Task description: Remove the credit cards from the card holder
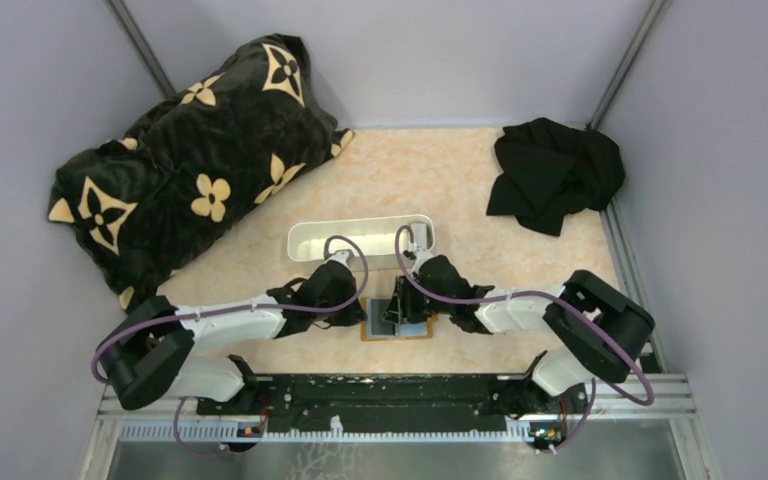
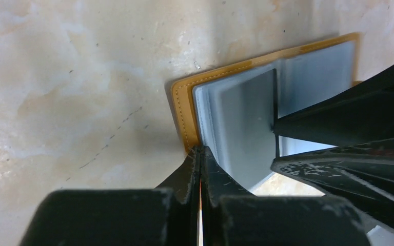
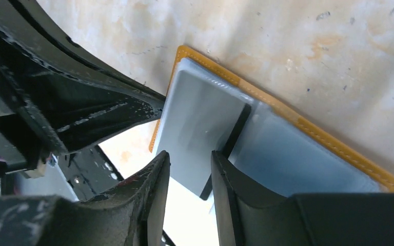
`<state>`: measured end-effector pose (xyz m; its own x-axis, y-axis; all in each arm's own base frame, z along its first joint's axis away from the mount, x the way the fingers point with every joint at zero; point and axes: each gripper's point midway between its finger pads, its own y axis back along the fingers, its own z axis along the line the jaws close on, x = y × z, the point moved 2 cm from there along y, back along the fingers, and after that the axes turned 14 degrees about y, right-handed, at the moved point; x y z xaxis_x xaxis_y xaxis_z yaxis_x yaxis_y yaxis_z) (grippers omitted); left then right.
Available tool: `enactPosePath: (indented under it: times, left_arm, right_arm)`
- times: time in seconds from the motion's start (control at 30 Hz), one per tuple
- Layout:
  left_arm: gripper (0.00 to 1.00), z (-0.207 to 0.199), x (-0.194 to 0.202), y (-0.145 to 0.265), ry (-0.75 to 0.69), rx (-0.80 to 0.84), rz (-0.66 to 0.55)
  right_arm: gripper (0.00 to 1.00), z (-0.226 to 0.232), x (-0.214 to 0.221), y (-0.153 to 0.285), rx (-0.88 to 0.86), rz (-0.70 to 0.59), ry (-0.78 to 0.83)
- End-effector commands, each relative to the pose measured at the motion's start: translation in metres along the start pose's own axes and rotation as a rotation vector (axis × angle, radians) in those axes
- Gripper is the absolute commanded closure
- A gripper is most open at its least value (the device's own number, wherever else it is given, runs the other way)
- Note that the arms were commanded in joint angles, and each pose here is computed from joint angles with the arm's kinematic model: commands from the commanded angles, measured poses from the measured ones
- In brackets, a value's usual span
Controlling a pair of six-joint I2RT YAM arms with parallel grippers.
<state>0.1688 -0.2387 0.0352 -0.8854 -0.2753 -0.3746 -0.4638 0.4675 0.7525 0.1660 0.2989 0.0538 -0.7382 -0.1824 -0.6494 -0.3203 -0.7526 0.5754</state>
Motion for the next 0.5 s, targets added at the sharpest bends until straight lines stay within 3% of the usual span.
enactPosePath:
  times: [0.0, 0.47]
  left_arm:
    - [1.00, 0.018, 0.014, -0.006, -0.012, -0.075, 0.070]
    - [1.00, 0.004, 0.005, 0.000, -0.064, -0.069, 0.075]
  right_arm:
    - [0.63, 0.003, 0.001, -0.006, -0.028, -0.031, 0.003]
    - [0.63, 0.014, -0.025, 0.025, 0.003, -0.095, 0.043]
